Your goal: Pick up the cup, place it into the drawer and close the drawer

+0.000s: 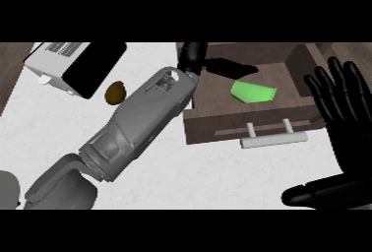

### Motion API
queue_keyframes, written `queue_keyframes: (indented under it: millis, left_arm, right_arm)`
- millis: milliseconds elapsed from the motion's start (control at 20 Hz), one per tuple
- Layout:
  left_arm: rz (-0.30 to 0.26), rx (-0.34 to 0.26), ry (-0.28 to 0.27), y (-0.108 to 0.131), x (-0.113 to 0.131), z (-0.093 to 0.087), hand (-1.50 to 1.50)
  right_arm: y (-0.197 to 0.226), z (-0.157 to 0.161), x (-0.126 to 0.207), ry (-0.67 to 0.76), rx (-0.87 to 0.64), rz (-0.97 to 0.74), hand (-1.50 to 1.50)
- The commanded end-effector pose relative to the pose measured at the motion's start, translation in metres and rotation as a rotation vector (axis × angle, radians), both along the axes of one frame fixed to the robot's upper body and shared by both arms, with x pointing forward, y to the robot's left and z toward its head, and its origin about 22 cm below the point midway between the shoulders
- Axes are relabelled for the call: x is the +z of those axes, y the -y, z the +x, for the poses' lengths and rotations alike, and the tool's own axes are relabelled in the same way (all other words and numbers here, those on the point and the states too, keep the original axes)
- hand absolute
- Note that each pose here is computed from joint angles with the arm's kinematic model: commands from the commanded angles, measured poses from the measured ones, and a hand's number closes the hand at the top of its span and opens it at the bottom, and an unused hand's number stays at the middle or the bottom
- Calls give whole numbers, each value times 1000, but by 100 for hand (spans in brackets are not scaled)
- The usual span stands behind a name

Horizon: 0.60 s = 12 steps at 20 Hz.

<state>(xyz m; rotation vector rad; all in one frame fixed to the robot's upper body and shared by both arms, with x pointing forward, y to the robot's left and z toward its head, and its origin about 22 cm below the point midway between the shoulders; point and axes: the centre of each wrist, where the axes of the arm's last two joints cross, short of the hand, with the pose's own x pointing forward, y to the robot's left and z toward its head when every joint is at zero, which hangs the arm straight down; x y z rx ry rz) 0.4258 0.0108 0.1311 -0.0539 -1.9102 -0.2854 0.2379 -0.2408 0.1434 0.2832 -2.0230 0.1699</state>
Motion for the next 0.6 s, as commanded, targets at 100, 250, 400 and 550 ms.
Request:
queue_keyframes:
  millis: [100,250,400,550]
  left_arm:
    - [-170,-57,59,5,16,-1,-150]
    - [-227,-84,59,3,6,-6,-150]
    - [-260,-114,7,8,16,-10,-150]
    - [-289,-68,27,-17,25,-4,-150]
  right_arm:
    - [16,-5,-1,-15,41,13,-150]
    - [17,-21,7,-41,57,12,-150]
    - [30,-14,8,-32,25,20,150]
    - [37,-25,1,-5,56,-62,150]
